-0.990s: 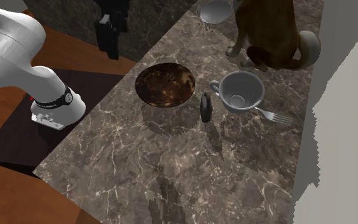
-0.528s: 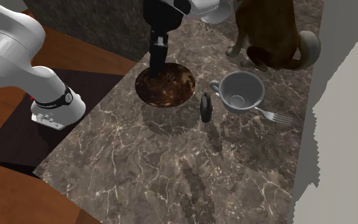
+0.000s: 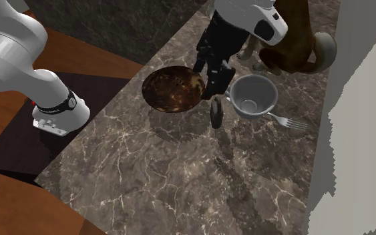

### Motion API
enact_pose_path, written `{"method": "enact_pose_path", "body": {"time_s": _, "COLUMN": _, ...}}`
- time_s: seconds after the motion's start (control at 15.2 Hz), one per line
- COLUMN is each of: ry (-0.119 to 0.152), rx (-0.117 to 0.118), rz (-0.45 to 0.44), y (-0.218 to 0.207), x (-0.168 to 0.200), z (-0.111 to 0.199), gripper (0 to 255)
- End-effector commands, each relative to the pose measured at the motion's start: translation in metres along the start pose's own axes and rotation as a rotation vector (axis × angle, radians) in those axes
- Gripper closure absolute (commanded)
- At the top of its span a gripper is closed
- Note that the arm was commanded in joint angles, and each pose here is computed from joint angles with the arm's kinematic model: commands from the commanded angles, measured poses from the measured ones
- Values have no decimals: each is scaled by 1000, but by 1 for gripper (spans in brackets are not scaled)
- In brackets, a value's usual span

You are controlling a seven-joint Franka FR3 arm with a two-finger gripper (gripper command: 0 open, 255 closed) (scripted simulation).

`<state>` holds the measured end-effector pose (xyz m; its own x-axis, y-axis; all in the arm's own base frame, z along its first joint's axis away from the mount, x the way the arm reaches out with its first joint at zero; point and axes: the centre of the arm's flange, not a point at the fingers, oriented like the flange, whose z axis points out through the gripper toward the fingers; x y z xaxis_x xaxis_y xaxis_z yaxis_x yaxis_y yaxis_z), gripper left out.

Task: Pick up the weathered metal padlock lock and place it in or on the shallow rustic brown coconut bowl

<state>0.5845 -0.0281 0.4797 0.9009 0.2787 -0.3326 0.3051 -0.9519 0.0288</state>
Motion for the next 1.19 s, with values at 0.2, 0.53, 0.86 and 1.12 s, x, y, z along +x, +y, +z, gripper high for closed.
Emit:
{"method": "enact_pose_path", "body": {"time_s": 0.2, "ry": -50, "rx": -53, "rz": -65, "y": 12, "x": 67, "z": 6, "gripper": 0}}
{"method": "enact_pose_path", "body": {"time_s": 0.53, "ry": -50, "rx": -53, "rz": -65, "y": 14, "x": 65, "z": 32, "gripper": 0}}
{"method": "enact_pose_path", "body": {"time_s": 0.86, "ry": -50, "rx": -53, "rz": -65, "y": 14, "x": 65, "z": 46, "gripper": 0}}
{"method": "enact_pose_path", "body": {"time_s": 1.12, "ry": -50, "rx": -53, "rz": -65, "y": 14, "x": 65, "z": 46, "gripper": 0}}
